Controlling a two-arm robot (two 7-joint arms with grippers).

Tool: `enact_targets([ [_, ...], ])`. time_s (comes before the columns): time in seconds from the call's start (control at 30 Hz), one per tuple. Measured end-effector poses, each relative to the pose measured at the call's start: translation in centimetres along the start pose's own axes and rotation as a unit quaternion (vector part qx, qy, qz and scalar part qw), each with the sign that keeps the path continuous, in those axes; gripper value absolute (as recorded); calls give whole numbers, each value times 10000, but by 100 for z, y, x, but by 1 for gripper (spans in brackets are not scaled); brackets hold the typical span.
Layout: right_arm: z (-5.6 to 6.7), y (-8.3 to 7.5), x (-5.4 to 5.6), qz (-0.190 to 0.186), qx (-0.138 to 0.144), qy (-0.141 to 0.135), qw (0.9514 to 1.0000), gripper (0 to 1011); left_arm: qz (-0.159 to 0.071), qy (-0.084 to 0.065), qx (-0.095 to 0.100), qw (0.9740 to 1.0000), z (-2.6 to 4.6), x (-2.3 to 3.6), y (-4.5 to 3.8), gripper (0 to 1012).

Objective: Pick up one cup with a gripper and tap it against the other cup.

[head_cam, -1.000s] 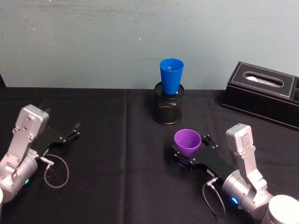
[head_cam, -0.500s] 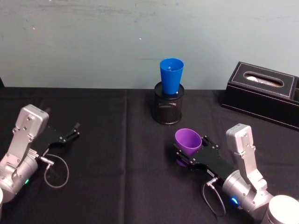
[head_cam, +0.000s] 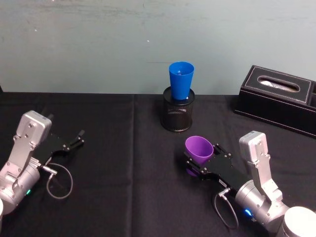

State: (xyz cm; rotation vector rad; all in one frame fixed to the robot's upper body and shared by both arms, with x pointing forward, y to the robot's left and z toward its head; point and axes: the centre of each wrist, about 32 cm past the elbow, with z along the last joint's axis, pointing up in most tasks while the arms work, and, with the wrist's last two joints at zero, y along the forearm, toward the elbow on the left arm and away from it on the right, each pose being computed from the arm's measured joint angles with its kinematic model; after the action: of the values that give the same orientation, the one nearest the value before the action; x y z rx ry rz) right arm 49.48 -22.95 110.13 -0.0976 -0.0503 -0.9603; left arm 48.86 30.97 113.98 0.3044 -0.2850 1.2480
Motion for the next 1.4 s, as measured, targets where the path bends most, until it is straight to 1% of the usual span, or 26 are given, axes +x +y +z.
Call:
enact_targets([
  [0.5, 3, 0, 6, -7, 9, -4, 10000, 734, 0, 0, 0, 10000, 0, 0, 0, 1011],
  [0.7, 46, 3, 32, -26, 97, -27, 9999, 734, 0, 0, 0, 10000, 0, 0, 0, 1011],
  [0.83, 111, 8, 51, -105, 211, -75, 9997, 734, 0, 0, 0, 10000, 0, 0, 0, 1011],
  [1.0, 220, 26, 72, -295, 373, -131, 9988, 734, 0, 0, 0, 10000, 0, 0, 0, 1011],
  [1.17, 327, 66, 71, -484, 466, -223, 9975, 734, 0, 0, 0, 10000, 0, 0, 0, 1011],
  [1.4, 422, 132, 59, -665, 559, -331, 9957, 734, 0, 0, 0, 10000, 0, 0, 0, 1011],
])
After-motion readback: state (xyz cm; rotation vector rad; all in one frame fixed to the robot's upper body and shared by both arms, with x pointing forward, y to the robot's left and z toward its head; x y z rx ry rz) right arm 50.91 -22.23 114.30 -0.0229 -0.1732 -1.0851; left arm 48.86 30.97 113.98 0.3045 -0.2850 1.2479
